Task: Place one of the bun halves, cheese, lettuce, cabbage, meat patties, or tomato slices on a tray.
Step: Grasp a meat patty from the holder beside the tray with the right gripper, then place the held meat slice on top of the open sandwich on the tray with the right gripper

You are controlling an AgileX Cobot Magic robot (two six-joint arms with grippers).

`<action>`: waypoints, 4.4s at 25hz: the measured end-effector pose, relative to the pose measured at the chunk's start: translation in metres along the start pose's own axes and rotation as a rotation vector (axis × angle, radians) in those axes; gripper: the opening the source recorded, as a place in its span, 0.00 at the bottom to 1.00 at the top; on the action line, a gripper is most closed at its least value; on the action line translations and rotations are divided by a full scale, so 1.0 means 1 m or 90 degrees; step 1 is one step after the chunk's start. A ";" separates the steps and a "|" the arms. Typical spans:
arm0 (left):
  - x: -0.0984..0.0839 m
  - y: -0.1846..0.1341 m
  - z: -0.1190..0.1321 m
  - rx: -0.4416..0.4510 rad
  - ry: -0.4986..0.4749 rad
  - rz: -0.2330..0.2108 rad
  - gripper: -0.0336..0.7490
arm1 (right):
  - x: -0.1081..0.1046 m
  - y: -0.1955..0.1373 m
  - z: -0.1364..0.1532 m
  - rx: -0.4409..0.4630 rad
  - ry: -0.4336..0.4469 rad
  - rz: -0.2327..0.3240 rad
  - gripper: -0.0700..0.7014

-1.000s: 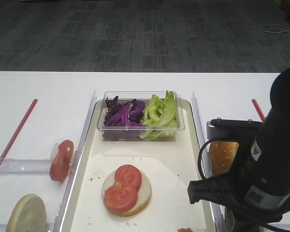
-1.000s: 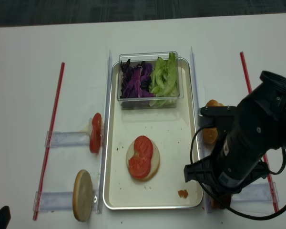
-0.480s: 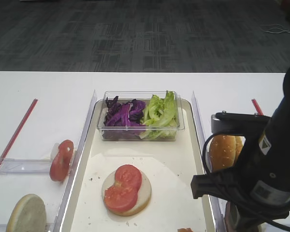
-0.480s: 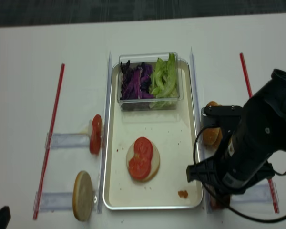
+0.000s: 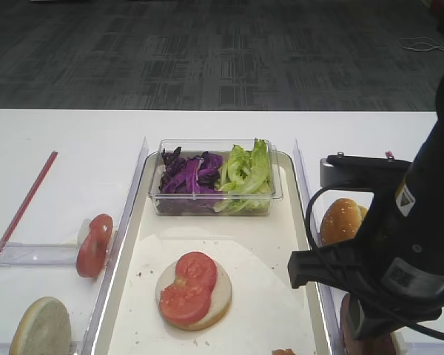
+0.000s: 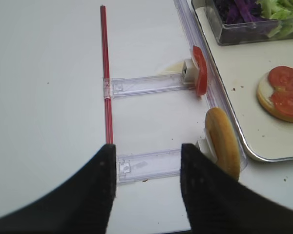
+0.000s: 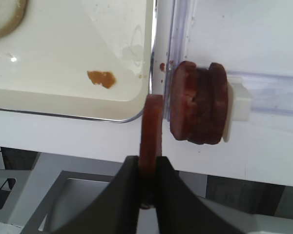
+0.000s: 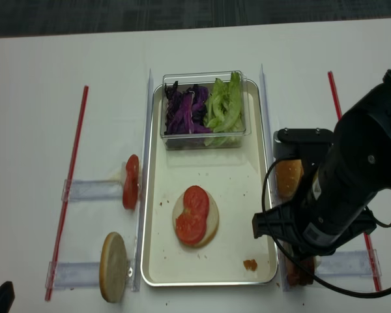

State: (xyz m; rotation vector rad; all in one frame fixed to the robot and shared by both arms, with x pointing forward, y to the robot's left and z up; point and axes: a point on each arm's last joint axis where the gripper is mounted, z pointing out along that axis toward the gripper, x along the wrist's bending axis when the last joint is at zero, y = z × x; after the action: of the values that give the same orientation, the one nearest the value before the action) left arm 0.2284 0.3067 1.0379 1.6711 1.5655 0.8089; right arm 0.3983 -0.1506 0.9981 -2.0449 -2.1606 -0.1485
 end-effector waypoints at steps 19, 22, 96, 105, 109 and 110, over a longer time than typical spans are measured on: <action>0.000 0.000 0.000 0.000 0.000 0.000 0.42 | 0.013 0.006 -0.001 -0.042 0.089 -0.012 0.23; 0.000 0.000 0.000 0.000 0.000 0.000 0.42 | 0.016 0.007 -0.002 -0.048 0.110 -0.016 0.23; 0.000 0.000 0.000 0.000 0.000 0.000 0.42 | 0.056 0.113 0.079 -0.002 0.388 -0.046 0.23; 0.000 0.000 0.000 0.000 0.000 0.000 0.42 | 0.055 0.113 0.080 -0.002 0.378 -0.051 0.23; 0.000 0.000 0.000 0.000 0.000 0.000 0.42 | 0.053 0.113 0.082 0.004 0.363 -0.050 0.23; 0.000 0.000 0.000 0.000 0.000 0.000 0.42 | 0.052 0.113 0.082 0.005 0.360 -0.051 0.23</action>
State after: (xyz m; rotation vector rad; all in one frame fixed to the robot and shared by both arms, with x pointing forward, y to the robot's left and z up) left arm 0.2284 0.3067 1.0379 1.6711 1.5655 0.8089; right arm 0.5042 -0.0774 0.9230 -1.6456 -1.8705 -0.6410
